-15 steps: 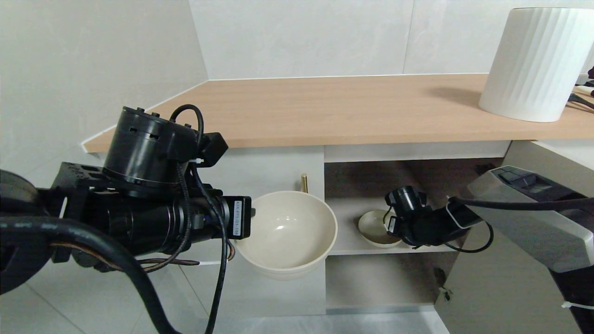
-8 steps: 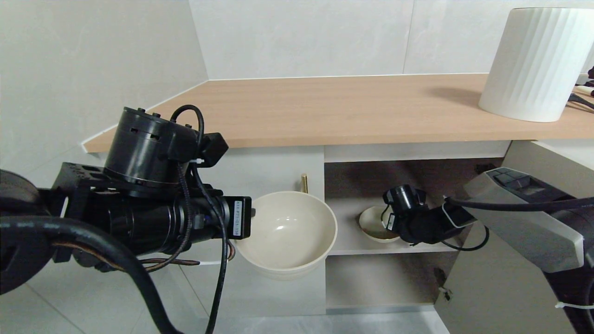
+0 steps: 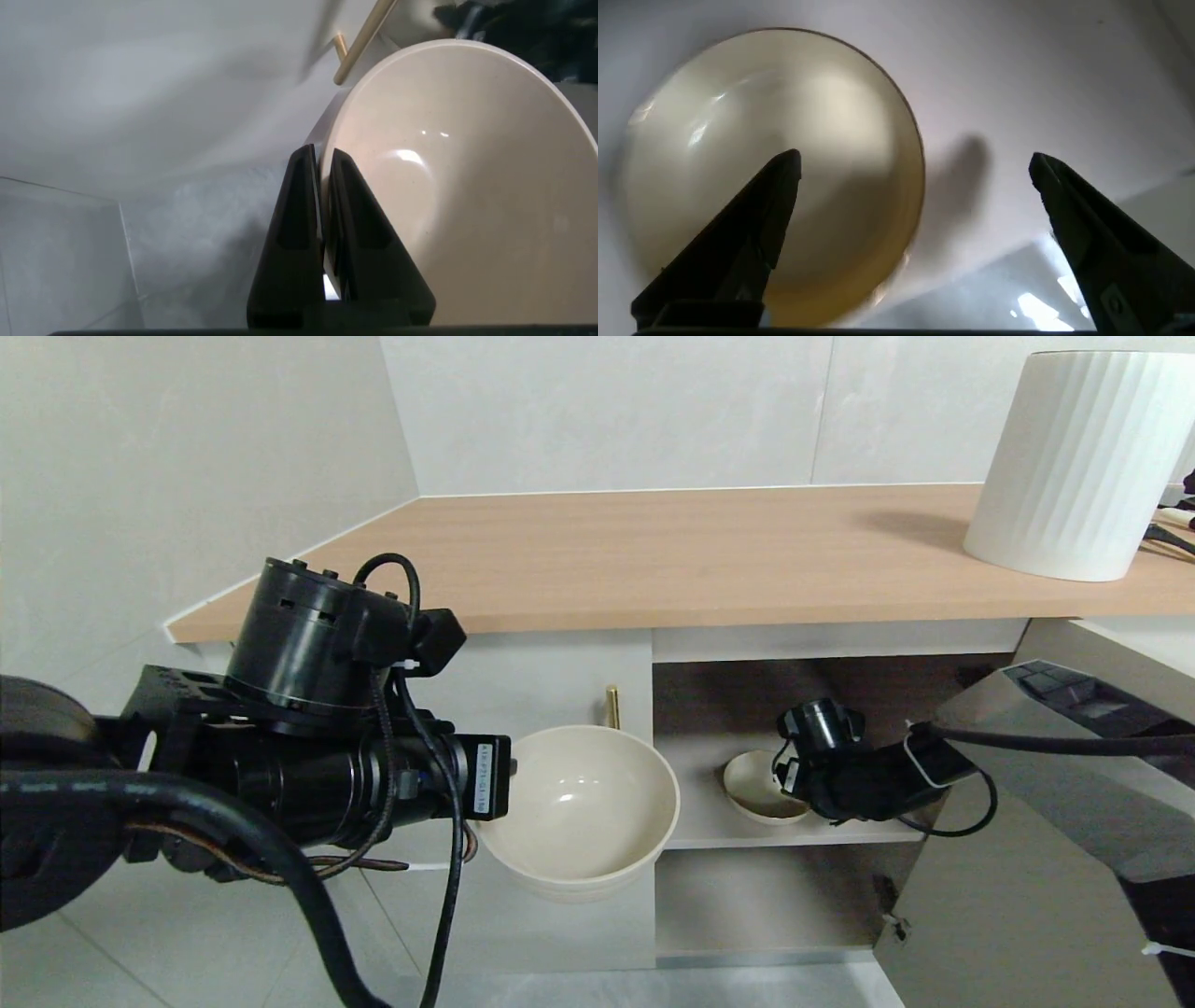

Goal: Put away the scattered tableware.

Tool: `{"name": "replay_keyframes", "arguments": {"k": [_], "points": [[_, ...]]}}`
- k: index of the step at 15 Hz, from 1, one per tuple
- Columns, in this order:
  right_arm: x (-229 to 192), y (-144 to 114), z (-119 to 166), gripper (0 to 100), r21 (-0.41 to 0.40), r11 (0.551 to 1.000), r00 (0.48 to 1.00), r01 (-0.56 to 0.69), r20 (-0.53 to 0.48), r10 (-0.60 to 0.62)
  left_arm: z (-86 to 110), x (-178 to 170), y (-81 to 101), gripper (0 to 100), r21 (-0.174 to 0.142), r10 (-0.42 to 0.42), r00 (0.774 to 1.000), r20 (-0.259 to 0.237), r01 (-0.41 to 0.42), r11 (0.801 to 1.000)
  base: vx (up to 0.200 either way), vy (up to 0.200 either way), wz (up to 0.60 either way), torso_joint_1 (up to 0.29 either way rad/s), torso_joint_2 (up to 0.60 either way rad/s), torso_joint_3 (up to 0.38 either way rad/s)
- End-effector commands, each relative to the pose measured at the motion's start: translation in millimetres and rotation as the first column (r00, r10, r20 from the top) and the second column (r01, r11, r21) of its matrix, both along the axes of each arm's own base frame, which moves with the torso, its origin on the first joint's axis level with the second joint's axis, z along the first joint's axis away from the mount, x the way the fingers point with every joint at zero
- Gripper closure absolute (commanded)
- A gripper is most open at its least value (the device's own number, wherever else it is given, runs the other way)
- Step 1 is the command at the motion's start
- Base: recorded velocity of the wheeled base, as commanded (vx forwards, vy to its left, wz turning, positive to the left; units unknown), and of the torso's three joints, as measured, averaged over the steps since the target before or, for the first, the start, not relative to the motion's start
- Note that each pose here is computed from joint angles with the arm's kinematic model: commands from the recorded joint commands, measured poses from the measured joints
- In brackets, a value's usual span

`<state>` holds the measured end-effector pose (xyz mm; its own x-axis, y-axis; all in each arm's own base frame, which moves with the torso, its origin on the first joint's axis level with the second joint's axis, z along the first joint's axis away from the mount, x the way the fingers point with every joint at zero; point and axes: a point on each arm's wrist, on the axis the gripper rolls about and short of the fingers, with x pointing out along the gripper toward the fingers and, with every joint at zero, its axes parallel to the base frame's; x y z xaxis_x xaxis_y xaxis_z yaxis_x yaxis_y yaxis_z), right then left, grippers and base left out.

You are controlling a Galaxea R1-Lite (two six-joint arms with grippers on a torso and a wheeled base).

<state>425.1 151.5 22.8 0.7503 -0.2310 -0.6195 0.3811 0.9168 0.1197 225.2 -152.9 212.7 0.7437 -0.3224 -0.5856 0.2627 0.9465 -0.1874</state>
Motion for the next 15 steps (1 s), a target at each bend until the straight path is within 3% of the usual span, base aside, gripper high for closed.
{"name": "replay_keyframes", "arguments": {"k": [1,4,6,8,11,13,15], "points": [[-49,1,59,0,0.067,0.986,0.989,-0.150,0.009,0.150,-8.2,5,-4.2,100,0.023,-0.007,1.000,-0.021,0.007,1.000,0.000,0.000,0.00,0.000,0.00,0.000],[-109,-6,112,0,0.083,0.942,0.946,-0.325,0.020,0.325,-25.1,9,-19.8,100,0.077,-0.061,0.997,-0.056,0.065,0.995,0.000,0.000,0.00,0.000,0.00,0.000],[-147,-14,149,0,0.102,0.872,0.878,-0.478,0.066,0.473,-41.0,11,-34.8,100,0.104,-0.093,0.991,-0.096,0.103,0.989,0.000,0.000,0.00,0.000,0.00,0.000],[-182,-13,174,0,0.172,0.779,0.797,-0.603,0.069,0.601,-65.6,13,-56.9,100,0.130,-0.118,0.987,-0.112,0.133,0.983,0.000,0.000,0.00,0.000,0.00,0.000],[-209,-5,187,0,0.255,0.650,0.685,-0.716,0.075,0.725,-96.3,16,-80.0,100,0.184,-0.092,0.994,-0.067,0.103,0.978,0.000,0.000,0.00,0.000,0.00,0.000],[-212,6,179,0,0.282,0.611,0.644,-0.740,0.031,0.765,-103.8,20,-87.4,100,0.181,-0.086,0.995,-0.040,0.092,0.979,0.000,0.000,0.00,0.000,0.00,0.000],[-207,18,163,0,0.292,0.608,0.629,-0.738,-0.027,0.777,-101.7,18,-90.1,100,0.180,-0.082,0.996,-0.018,0.084,0.980,0.000,0.000,0.00,0.000,0.00,0.000]]}}
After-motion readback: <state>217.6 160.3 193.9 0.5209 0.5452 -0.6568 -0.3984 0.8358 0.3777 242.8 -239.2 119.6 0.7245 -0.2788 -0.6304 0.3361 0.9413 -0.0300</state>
